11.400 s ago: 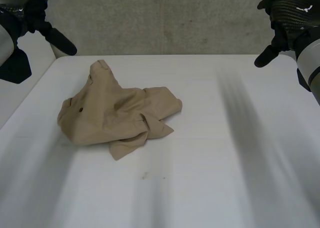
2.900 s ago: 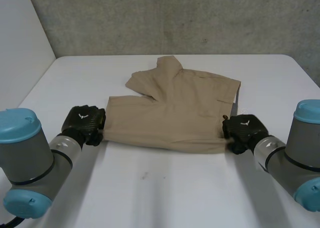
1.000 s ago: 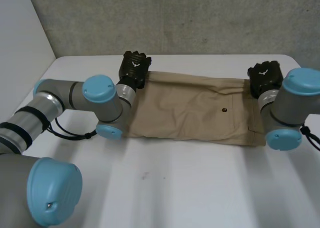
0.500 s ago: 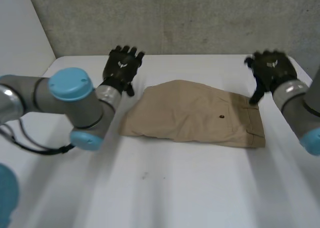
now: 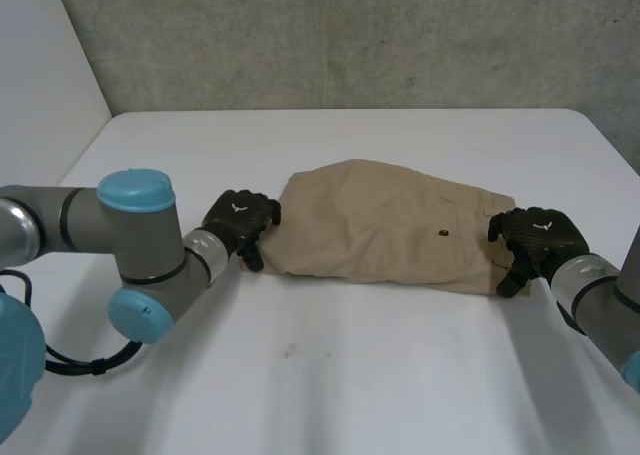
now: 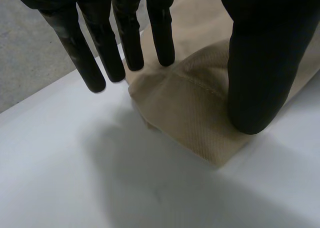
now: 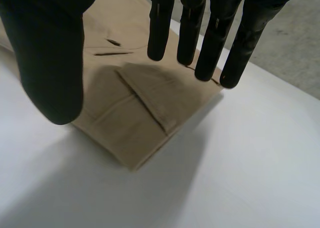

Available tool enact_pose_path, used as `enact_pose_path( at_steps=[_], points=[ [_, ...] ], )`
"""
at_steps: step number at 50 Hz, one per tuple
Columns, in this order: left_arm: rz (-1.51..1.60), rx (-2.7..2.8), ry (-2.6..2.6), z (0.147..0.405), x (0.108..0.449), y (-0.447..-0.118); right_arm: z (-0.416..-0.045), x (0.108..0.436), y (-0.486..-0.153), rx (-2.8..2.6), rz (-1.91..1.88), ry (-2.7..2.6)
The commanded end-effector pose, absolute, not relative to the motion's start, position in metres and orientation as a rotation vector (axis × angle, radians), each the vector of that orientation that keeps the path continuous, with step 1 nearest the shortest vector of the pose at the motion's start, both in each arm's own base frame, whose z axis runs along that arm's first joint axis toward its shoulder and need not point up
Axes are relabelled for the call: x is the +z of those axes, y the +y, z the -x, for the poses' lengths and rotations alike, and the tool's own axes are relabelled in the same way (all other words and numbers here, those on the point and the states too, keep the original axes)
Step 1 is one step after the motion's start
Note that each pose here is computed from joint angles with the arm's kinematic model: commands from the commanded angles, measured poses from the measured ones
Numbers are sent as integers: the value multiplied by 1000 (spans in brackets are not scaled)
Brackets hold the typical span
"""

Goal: Fold the shorts.

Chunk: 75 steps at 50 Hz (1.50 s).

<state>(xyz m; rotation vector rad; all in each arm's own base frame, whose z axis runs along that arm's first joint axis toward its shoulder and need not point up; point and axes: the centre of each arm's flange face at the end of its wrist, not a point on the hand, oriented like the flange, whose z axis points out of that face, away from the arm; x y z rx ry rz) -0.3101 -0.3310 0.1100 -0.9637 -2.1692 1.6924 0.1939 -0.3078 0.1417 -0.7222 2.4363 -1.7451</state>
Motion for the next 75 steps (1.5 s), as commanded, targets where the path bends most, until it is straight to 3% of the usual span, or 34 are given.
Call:
enact_pose_path(
  at_steps=[1, 10, 24, 40, 47, 55, 58, 64, 66, 71, 75],
  points=[
    [973, 1770, -2093, 324, 110, -335, -191, 132, -317, -1818, 706, 2453],
    [977, 1804, -2067, 328, 115, -330, -189, 127, -321, -1834, 814, 2476],
    [982, 1836, -2061, 317, 149, -301, -190, 137, -318, -1835, 841, 2466],
    [894, 1906, -2135, 295, 165, -308, -189, 117, -328, -1773, 854, 2512],
    [886, 1907, -2149, 287, 171, -300, -170, 141, -340, -1909, 906, 2555],
    [859, 1935, -2148, 274, 186, -293, -160, 176, -356, -2113, 1437, 2556],
    [845, 1949, -2144, 270, 191, -291, -176, 188, -356, -2187, 1551, 2476],
    [833, 1969, -2128, 269, 197, -290, -271, 216, -321, -2321, 1705, 2022],
    [828, 1976, -2123, 269, 198, -290, -289, 213, -310, -2305, 1756, 1925],
    [821, 1998, -2104, 271, 203, -294, -352, 187, -244, -2095, 1918, 1493],
    [810, 2032, -2065, 276, 213, -297, -361, 171, -224, -1963, 1943, 1399]
  ],
)
